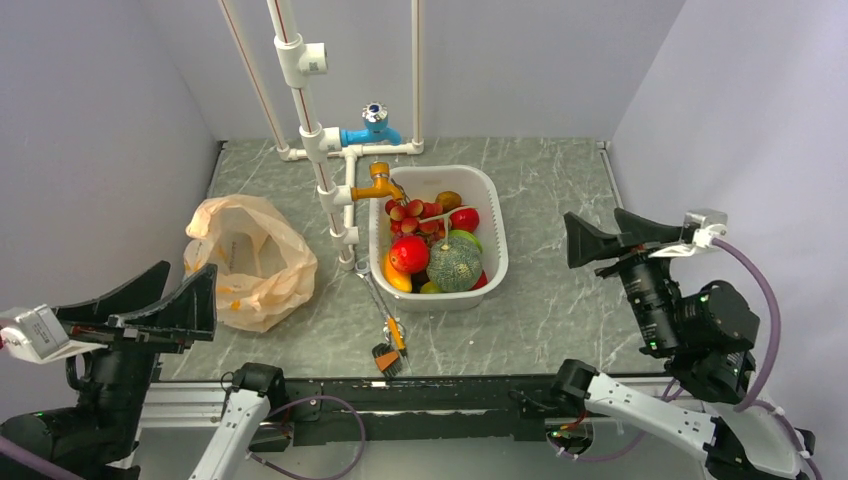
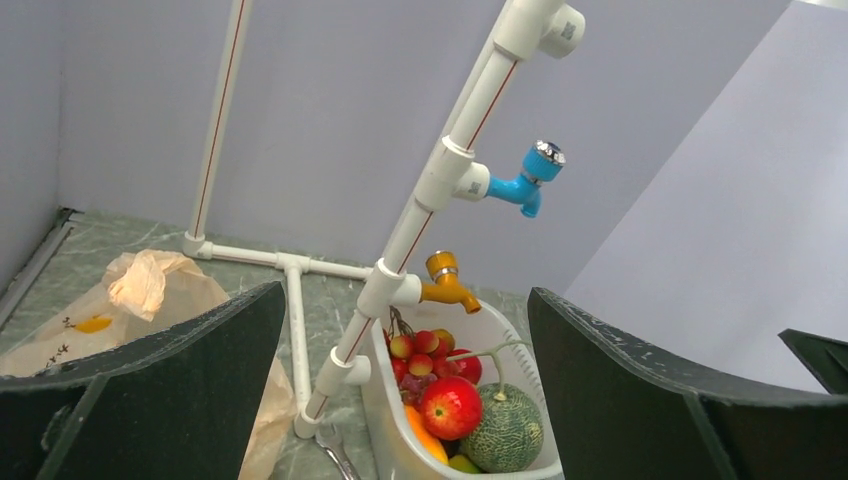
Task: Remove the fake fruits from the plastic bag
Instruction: Reset both arms
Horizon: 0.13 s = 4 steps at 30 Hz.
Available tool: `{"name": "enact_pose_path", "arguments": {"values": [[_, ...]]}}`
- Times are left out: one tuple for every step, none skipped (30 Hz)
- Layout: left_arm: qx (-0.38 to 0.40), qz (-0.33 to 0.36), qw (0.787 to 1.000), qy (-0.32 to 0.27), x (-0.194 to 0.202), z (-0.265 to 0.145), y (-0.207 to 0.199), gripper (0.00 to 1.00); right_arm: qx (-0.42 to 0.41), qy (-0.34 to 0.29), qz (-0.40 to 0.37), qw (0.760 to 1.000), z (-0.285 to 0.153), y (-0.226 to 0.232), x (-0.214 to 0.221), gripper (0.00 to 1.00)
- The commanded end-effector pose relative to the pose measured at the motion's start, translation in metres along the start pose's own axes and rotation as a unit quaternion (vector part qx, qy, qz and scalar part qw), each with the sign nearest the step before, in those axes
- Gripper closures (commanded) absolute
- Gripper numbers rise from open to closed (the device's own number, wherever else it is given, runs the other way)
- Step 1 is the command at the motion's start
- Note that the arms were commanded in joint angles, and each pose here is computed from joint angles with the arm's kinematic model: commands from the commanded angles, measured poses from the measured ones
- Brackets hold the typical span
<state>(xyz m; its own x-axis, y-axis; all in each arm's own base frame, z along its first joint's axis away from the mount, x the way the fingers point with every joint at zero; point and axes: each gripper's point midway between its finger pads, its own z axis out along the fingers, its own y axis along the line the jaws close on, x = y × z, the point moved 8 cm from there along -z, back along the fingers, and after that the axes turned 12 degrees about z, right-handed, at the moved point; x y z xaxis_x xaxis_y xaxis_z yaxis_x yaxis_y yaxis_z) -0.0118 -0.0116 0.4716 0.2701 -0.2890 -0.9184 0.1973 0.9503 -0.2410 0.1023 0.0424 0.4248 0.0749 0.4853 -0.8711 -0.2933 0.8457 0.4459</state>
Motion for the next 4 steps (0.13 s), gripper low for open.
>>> {"name": "enact_pose_path", "arguments": {"values": [[0.008, -0.013, 1.000, -0.003, 0.0001, -0.0019, -0.0020, 0.02, -0.016, -0.021, 0.017, 1.000, -0.0068, -0.0022, -0.0094, 0.01], [0.008, -0.014, 1.000, -0.002, 0.0008, -0.0017, -0.0019, 0.02, -0.016, -0.022, 0.015, 1.000, -0.0069, -0.0027, -0.0088, 0.01], [0.008, -0.013, 1.000, -0.003, 0.0012, -0.0015, -0.0016, 0.02, -0.018, -0.022, 0.009, 1.000, -0.0065, -0.0025, -0.0083, 0.01], [0.007, -0.014, 1.000, -0.002, 0.0019, -0.0009, -0.0014, 0.02, -0.023, -0.019, 0.005, 1.000, -0.0068, -0.0021, -0.0080, 0.01]]}}
